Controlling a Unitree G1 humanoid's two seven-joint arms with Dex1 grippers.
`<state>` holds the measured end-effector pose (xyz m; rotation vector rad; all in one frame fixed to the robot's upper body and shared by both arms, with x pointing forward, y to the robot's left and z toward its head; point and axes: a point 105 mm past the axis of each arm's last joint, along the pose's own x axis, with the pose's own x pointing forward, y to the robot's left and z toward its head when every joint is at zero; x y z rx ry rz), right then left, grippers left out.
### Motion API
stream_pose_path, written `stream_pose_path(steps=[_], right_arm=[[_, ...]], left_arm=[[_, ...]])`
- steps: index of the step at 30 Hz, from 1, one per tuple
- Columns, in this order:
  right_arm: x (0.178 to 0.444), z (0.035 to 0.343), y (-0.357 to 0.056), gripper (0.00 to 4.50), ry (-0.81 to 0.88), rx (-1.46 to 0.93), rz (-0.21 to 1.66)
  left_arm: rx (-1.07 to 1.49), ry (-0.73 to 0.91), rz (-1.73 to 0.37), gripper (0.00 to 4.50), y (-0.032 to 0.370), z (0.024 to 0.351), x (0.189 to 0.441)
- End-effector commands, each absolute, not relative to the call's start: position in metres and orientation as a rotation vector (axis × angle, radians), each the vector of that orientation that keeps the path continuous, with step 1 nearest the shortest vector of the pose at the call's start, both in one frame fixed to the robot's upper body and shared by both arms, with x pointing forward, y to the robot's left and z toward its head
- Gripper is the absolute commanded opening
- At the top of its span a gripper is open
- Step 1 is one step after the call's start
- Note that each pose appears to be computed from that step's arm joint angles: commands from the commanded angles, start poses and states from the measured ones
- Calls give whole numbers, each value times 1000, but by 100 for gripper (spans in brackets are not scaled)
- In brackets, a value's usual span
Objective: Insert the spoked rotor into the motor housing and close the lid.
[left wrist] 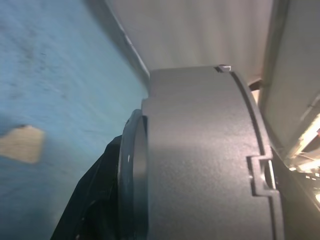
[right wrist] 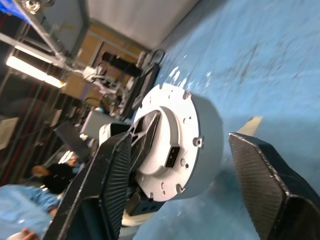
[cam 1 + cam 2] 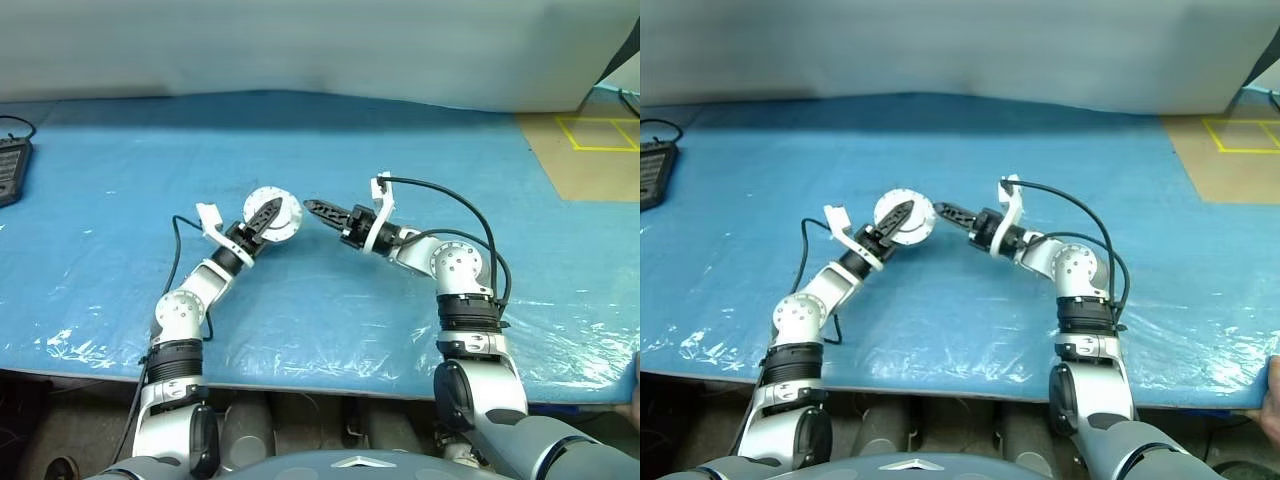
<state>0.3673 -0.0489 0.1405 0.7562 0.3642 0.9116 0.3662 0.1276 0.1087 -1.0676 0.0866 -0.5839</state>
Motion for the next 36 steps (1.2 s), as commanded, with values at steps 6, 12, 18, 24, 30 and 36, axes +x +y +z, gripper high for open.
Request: stream_pose_path(steps=[6, 12, 18, 24, 30, 36], right_arm=[[375, 149, -63, 310, 249, 670, 890], [372, 147, -62, 310, 242, 689, 887], [371, 150, -63, 310, 232, 679, 886], [371, 147, -66, 313, 237, 671, 870], [371, 145, -61, 313, 250, 668, 884], [376, 147, -62, 313, 218, 630, 876]], left_arm=[[-889, -111, -165, 273, 218, 129, 419], [-823, -68, -36, 273, 233, 128, 448], [-847, -25, 9, 273, 235, 119, 454], [-751, -59, 158, 448, 272, 115, 445], [-621, -124, 224, 448, 304, 122, 432], [-431, -216, 154, 448, 314, 141, 417]])
